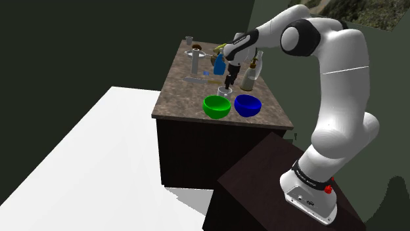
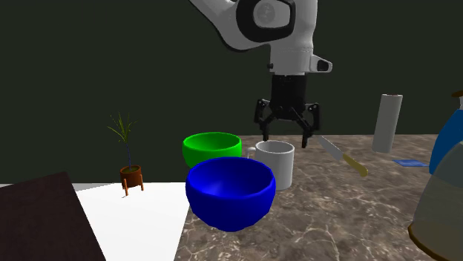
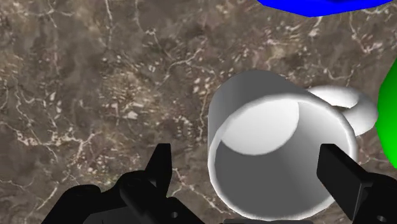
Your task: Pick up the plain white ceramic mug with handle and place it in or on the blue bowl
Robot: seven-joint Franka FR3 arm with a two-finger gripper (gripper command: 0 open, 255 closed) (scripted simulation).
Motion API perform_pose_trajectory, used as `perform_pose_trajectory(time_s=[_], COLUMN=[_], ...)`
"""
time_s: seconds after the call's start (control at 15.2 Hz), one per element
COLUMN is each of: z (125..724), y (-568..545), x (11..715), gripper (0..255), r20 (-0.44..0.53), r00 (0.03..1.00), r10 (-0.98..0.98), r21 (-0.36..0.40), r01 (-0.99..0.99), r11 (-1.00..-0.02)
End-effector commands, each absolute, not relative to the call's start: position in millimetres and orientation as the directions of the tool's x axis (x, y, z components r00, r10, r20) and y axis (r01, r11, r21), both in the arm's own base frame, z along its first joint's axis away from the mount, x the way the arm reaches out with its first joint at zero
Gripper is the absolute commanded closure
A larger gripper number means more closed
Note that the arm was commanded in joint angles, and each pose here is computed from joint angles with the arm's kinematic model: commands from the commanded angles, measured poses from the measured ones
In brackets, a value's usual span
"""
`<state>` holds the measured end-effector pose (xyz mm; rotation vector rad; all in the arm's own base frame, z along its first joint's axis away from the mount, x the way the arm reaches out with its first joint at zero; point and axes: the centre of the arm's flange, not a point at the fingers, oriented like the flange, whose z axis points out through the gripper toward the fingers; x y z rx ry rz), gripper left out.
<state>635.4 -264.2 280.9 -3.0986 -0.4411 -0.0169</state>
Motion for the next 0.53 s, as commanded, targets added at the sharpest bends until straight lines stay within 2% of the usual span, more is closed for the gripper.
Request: perform_pose_trajectory(time_s=[0.0, 0.46], z=[271, 234], y=[-278, -278], x=[651, 651], gripper=[0, 0], r20=[0.018, 0.018], r00=[0.959, 0.959], r10=[0.283, 0.283], r21=[-0.008, -0.008], r01=[0.283, 0.283], r11=[-0.959, -0.959])
